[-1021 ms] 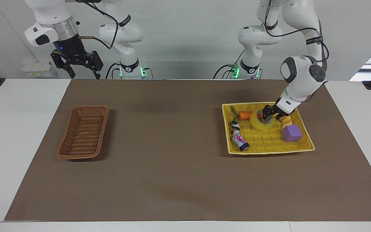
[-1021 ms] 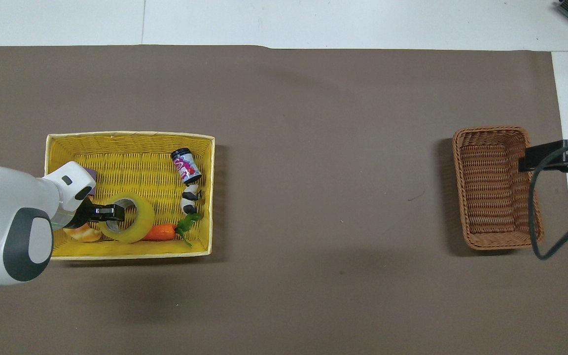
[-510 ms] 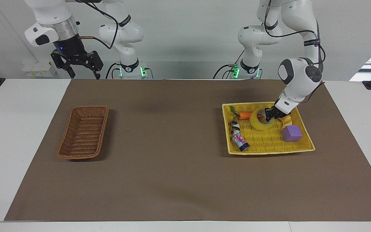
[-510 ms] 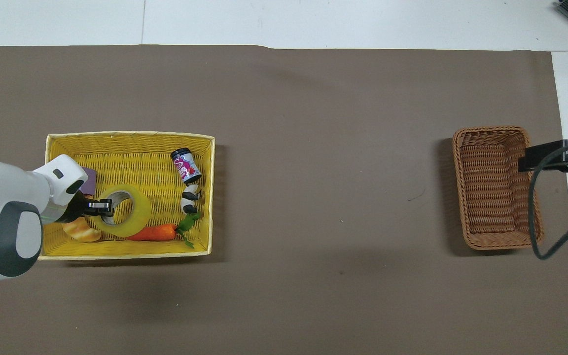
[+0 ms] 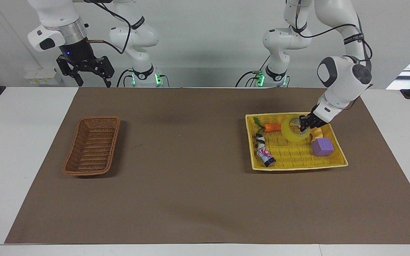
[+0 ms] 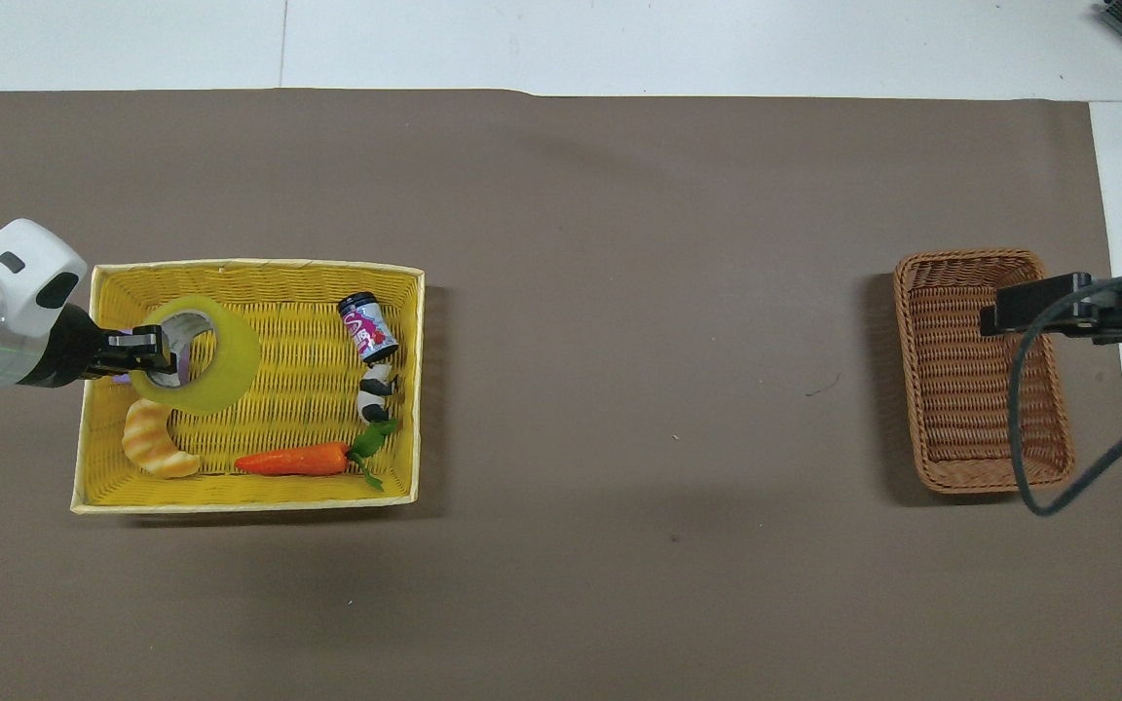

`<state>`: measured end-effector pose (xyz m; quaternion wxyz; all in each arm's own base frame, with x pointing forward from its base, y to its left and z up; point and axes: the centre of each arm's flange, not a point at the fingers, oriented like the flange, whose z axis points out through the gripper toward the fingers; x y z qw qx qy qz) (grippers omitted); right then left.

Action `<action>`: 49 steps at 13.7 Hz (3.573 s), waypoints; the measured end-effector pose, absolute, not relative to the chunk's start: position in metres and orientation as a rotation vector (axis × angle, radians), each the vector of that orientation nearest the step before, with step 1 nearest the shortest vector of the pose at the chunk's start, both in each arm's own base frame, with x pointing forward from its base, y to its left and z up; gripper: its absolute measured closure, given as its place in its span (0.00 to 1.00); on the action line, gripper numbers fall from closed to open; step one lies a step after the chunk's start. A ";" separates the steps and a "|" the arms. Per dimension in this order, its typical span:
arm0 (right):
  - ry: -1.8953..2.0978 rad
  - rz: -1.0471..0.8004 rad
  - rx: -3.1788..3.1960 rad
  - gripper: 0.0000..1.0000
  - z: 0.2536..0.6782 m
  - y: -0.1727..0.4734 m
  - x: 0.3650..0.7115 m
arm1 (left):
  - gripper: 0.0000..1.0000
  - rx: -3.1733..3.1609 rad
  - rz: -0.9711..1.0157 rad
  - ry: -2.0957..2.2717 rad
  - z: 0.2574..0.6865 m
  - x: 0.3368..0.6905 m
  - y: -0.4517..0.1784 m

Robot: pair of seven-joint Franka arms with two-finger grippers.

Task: Move tape to another basket
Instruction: 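Grasp the tape roll with the left gripper and lift it, then carry the tape with the left gripper while the right gripper approaches it, then grasp the tape with the right gripper while the left gripper releases it, then carry the tape with the right gripper while the left gripper withdraws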

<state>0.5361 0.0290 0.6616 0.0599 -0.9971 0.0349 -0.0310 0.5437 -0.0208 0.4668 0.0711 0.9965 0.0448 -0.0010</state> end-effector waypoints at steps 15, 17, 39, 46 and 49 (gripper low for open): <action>0.229 0.033 -2.533 0.00 0.566 0.211 0.558 | 0.78 2.784 -0.048 0.264 0.519 0.478 -0.302; 0.275 0.060 -2.467 0.00 0.556 0.219 0.556 | 0.78 2.717 -0.016 0.252 0.526 0.472 -0.322; 0.347 0.034 -2.393 0.99 0.555 0.183 0.554 | 0.14 2.374 0.143 0.412 0.579 0.468 -0.355; 0.261 0.006 -2.522 1.00 0.585 0.098 0.554 | 0.00 2.510 0.130 0.455 0.572 0.498 -0.285; 0.162 0.004 -2.842 1.00 0.560 0.065 0.547 | 0.00 2.636 0.159 0.466 0.563 0.516 -0.236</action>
